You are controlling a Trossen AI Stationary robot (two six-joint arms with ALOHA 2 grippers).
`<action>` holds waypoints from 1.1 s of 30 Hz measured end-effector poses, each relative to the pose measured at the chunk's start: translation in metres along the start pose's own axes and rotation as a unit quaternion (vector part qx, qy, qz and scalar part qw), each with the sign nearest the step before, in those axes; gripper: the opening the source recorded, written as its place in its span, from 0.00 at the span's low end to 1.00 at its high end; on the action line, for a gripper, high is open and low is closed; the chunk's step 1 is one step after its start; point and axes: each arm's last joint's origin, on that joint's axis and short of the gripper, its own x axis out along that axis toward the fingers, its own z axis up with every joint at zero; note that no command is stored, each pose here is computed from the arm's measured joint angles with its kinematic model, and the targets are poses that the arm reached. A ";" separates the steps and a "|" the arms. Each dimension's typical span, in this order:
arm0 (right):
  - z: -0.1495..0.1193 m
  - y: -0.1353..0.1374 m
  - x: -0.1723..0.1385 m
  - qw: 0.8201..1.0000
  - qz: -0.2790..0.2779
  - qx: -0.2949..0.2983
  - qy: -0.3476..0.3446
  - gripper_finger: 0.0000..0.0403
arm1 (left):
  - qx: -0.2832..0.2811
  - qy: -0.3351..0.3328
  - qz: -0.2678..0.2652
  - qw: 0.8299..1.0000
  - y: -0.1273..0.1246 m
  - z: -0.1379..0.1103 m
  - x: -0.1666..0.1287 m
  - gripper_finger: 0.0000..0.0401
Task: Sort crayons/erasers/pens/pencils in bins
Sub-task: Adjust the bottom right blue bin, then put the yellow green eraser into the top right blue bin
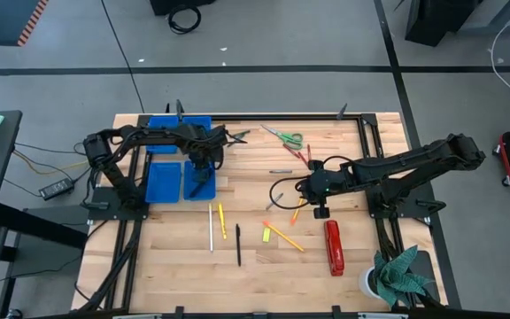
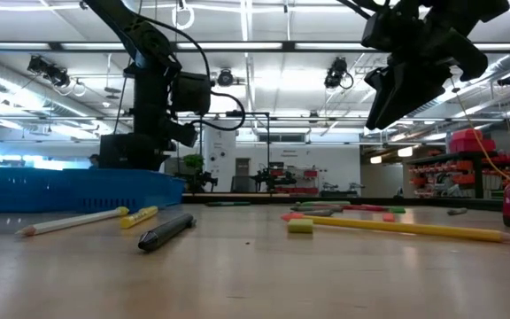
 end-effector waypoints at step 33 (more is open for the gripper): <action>0.004 0.001 0.000 0.999 0.009 0.028 -0.019 0.33 | 0.004 -0.023 0.033 0.999 -0.011 0.044 -0.107 0.33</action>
